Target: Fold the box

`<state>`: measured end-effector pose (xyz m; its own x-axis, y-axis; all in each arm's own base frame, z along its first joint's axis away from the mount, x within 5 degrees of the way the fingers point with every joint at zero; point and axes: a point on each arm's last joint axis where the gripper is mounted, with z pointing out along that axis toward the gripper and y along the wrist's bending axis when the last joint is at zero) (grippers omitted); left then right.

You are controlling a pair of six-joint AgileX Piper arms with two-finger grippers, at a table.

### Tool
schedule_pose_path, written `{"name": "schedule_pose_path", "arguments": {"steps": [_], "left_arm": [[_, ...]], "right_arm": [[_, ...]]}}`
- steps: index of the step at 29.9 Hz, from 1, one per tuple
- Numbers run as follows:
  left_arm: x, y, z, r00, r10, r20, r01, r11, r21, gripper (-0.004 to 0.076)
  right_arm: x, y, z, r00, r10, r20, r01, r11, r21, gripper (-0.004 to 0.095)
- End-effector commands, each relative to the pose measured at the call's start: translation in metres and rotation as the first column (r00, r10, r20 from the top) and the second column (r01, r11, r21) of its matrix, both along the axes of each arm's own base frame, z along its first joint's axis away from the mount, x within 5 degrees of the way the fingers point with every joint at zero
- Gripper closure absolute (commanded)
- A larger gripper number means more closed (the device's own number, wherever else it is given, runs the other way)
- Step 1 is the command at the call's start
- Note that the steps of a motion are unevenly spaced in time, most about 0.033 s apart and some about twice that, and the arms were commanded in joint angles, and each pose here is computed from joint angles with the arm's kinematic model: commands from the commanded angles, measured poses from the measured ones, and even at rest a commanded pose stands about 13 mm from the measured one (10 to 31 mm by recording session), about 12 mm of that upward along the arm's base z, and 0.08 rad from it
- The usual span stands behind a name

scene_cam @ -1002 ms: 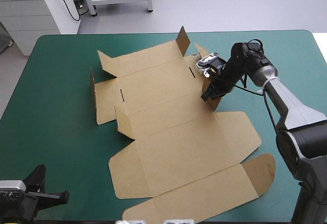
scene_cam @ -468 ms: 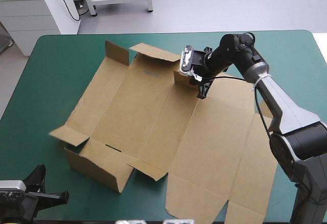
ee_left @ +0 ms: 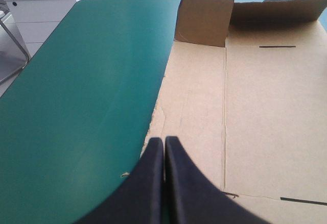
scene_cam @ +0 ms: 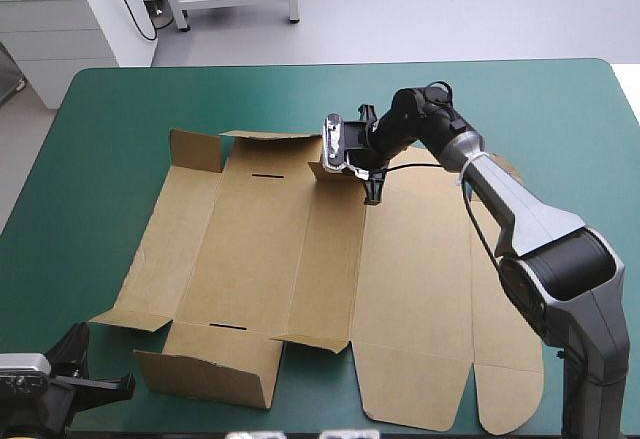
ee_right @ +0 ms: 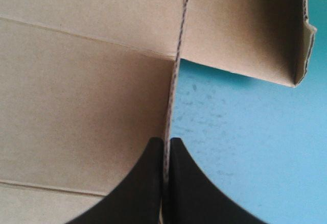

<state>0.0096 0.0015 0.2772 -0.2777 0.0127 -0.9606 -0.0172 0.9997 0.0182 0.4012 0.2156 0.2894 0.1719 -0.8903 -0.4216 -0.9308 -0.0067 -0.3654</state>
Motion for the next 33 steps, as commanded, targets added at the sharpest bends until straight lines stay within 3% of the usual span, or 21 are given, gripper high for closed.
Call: {"name": "schedule_pose_path", "arguments": {"steps": [1, 5, 10, 12, 16, 19, 22, 24, 26, 29, 30, 31, 33], "left_arm": [[-0.002, -0.001, 0.013, 0.995, -0.009, 0.104, 0.010, 1.000, -0.006, 0.0731], [-0.002, -0.001, 0.013, 0.995, -0.009, 0.104, 0.010, 1.000, -0.006, 0.0731], [-0.002, -0.001, 0.013, 0.995, -0.009, 0.104, 0.010, 1.000, -0.006, 0.0731], [-0.002, -0.001, 0.013, 0.995, -0.009, 0.104, 0.010, 1.000, -0.006, 0.0731], [-0.002, -0.001, 0.013, 0.995, -0.009, 0.104, 0.010, 1.000, -0.006, 0.0731], [-0.002, -0.001, 0.013, 0.995, -0.009, 0.104, 0.010, 1.000, -0.006, 0.0731], [-0.002, -0.001, 0.013, 0.995, -0.009, 0.104, 0.010, 1.000, -0.006, 0.0731], [-0.002, -0.001, 0.013, 0.995, -0.009, 0.104, 0.010, 1.000, -0.006, 0.0731], [-0.002, -0.001, 0.013, 0.995, -0.009, 0.104, 0.010, 1.000, -0.006, 0.0731], [-0.002, -0.001, 0.013, 0.994, -0.011, 0.106, 0.012, 1.000, -0.010, 0.0731], [-0.002, -0.001, 0.014, 0.994, -0.011, 0.111, 0.012, 1.000, -0.009, 0.0731], [-0.002, -0.001, 0.015, 0.992, -0.009, 0.127, 0.010, 1.000, -0.005, 0.0731], [-0.001, 0.001, 0.018, 0.987, 0.000, 0.161, -0.003, 1.000, 0.017, 0.0731]], "right_arm": [[-0.005, 0.000, 0.041, 0.992, -0.011, 0.128, 0.000, 0.996, 0.085, 0.0915], [-0.006, 0.000, 0.041, 0.992, -0.009, 0.125, -0.001, 0.997, 0.083, 0.0771], [-0.004, 0.000, 0.044, 0.987, -0.025, 0.160, 0.009, 0.995, 0.101, 0.0395], [-0.005, -0.001, 0.051, 0.983, -0.036, 0.178, 0.016, 0.993, 0.113, 0.0331], [-0.014, -0.006, 0.072, 0.978, -0.078, 0.195, 0.048, 0.987, 0.152, 0.0379], [-0.023, -0.013, 0.097, 0.962, -0.189, 0.195, 0.143, 0.963, 0.226, 0.0516], [-0.028, -0.022, 0.116, 0.921, -0.352, 0.168, 0.290, 0.906, 0.308, 0.0727], [-0.030, -0.029, 0.123, 0.878, -0.463, 0.124, 0.400, 0.850, 0.344, 0.0912], [-0.030, -0.036, 0.127, 0.812, -0.580, 0.060, 0.519, 0.766, 0.381, 0.0913], [-0.026, -0.051, 0.128, 0.668, -0.742, -0.056, 0.692, 0.592, 0.413, 0.0914], [-0.024, -0.057, 0.126, 0.631, -0.771, -0.086, 0.730, 0.551, 0.405, 0.0914], [-0.024, -0.062, 0.124, 0.601, -0.790, -0.119, 0.761, 0.522, 0.385, 0.0914], [-0.025, -0.074, 0.118, 0.560, -0.811, -0.169, 0.812, 0.496, 0.308, 0.0914]]}}
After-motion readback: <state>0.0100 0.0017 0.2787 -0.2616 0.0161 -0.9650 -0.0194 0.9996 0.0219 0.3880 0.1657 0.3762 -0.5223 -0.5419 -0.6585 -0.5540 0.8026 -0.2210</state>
